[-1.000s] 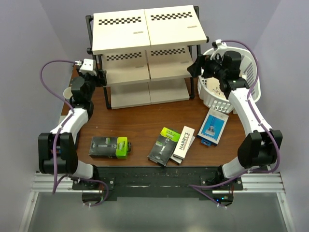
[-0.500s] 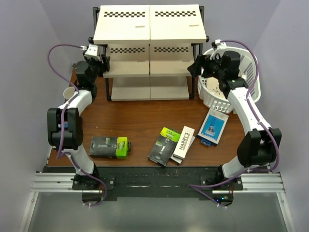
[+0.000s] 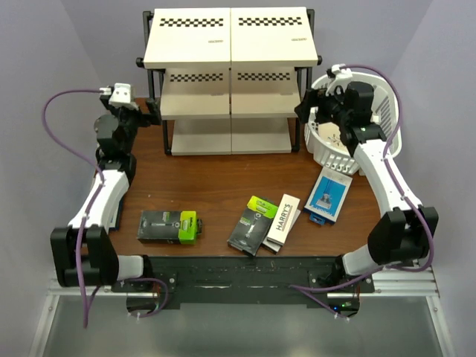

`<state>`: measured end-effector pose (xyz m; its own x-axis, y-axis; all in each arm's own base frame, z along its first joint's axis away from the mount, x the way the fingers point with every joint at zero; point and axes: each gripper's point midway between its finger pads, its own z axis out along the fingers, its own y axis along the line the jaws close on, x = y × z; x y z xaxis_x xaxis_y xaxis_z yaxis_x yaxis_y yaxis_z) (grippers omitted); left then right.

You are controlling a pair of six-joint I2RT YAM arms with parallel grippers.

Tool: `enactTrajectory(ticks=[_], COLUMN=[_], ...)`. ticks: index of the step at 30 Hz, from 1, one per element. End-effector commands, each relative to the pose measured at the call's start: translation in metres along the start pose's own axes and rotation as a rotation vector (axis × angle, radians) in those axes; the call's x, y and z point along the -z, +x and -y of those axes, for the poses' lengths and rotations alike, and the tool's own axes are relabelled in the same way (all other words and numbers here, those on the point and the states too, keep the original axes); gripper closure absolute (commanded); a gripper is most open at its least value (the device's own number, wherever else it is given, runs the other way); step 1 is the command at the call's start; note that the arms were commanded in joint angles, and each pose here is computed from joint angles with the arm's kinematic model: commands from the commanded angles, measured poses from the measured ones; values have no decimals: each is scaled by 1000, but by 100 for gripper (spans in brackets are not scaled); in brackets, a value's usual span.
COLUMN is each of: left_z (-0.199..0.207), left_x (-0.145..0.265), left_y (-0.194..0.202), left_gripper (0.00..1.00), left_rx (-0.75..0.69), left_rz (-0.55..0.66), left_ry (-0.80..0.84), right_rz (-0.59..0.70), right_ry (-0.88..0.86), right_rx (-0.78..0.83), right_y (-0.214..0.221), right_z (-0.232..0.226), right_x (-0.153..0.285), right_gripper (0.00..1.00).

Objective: Place and organize the shaving razors onto the shelf

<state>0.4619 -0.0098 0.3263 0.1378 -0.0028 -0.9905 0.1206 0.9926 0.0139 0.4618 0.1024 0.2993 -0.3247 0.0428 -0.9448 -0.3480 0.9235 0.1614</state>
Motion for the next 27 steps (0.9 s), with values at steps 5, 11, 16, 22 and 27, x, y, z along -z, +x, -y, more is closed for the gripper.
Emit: enactTrajectory(ticks=[5, 11, 16, 22, 27], left_z=[9, -17, -8, 20, 43], left_x=[88, 141, 174, 217, 274], left_y=[21, 49, 74, 109, 161], left_gripper=[0, 2, 8, 12, 13], left_rx=[-58, -19, 248, 618, 818], left_rz=[-255, -560, -747, -852, -1056], left_ry=[103, 25, -50, -173, -232], right_rz=[-56, -194, -260, -264, -312], right_ry=[-162, -491, -688, -789, -803], right_rx=[227, 408, 514, 448, 286], right_y=[29, 95, 134, 147, 171], right_z=[-40, -140, -213, -284, -328], right_x=[71, 93, 73, 39, -3], right_gripper=[1, 6, 10, 8, 7])
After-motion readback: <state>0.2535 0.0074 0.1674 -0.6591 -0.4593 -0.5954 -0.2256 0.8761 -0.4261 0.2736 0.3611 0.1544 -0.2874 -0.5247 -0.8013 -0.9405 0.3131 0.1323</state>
